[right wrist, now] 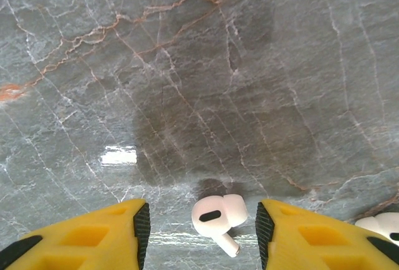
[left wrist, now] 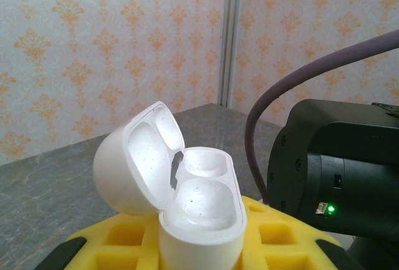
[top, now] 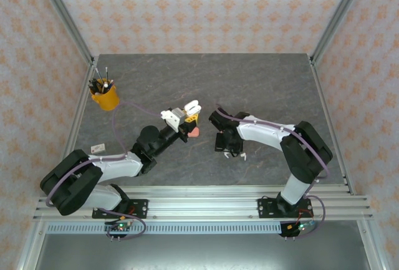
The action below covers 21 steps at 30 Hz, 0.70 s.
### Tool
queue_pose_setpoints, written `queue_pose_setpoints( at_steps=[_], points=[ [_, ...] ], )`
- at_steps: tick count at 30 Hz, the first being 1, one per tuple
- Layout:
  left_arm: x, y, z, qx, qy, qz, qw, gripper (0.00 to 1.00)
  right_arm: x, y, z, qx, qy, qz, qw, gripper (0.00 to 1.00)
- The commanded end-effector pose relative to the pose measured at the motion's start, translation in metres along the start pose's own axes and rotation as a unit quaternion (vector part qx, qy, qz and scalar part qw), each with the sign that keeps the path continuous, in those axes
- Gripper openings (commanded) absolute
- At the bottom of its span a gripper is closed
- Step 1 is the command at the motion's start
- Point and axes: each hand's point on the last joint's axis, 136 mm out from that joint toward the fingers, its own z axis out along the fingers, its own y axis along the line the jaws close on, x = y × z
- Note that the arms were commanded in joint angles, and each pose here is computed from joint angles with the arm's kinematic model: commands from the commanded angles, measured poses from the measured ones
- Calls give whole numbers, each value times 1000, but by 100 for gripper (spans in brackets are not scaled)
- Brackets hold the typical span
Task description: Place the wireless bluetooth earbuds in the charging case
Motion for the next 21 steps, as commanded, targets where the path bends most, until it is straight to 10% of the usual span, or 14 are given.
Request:
queue_pose_setpoints(
  at_steps=[1,21],
  points=[
    [-14,0,-1,-2,-19,4,1000,0,3,-3,7,11,6,-12,1000,49],
    [-13,-2,-1,3,-12,6,1000,0,8,-13,17,26,10,-15,1000,45]
  ],
)
